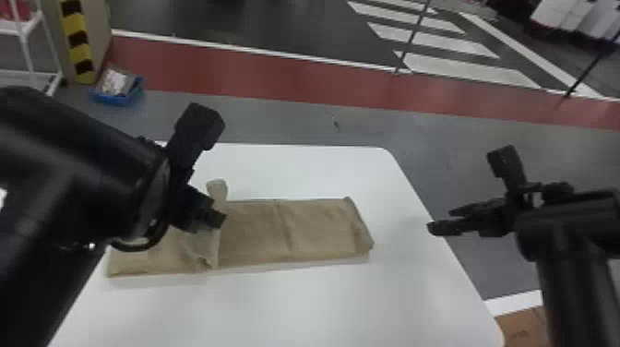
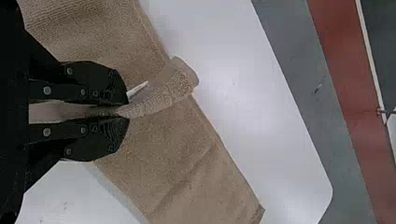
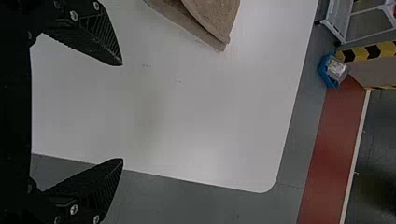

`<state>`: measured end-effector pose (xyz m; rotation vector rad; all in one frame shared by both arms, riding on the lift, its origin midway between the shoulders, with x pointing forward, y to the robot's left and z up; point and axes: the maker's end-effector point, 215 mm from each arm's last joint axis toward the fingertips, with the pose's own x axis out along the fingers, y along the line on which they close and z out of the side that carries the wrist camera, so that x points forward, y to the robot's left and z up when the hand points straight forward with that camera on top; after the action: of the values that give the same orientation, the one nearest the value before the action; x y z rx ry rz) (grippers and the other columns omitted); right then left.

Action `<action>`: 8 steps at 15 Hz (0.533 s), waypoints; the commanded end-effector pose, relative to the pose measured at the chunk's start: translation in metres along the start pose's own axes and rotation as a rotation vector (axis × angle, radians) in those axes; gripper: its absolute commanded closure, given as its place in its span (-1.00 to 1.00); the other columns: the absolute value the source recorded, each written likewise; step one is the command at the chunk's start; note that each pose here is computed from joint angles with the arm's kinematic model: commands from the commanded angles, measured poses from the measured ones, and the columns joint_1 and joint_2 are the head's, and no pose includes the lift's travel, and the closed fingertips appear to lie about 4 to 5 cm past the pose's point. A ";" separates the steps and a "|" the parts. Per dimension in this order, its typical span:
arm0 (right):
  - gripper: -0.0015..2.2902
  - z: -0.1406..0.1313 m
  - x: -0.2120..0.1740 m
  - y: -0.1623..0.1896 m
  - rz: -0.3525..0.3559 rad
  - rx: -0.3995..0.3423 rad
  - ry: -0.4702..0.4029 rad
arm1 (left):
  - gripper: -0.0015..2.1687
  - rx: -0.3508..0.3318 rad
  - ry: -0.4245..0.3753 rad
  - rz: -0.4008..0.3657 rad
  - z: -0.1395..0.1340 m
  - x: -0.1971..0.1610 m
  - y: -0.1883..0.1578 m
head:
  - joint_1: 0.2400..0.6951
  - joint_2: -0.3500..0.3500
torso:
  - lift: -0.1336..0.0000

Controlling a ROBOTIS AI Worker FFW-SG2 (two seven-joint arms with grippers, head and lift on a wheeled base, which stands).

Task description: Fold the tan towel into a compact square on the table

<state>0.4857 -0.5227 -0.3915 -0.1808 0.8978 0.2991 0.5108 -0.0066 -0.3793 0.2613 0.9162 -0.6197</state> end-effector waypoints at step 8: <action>-0.85 0.026 0.002 0.034 0.062 0.059 -0.071 | -0.97 0.010 -0.055 -0.050 0.009 -0.009 -0.024 | 1.00 -1.00 | -0.85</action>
<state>0.4935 -0.4947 -0.3851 -0.1298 0.8601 0.3309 0.4985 -0.0267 -0.3692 0.2454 0.8770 -0.6760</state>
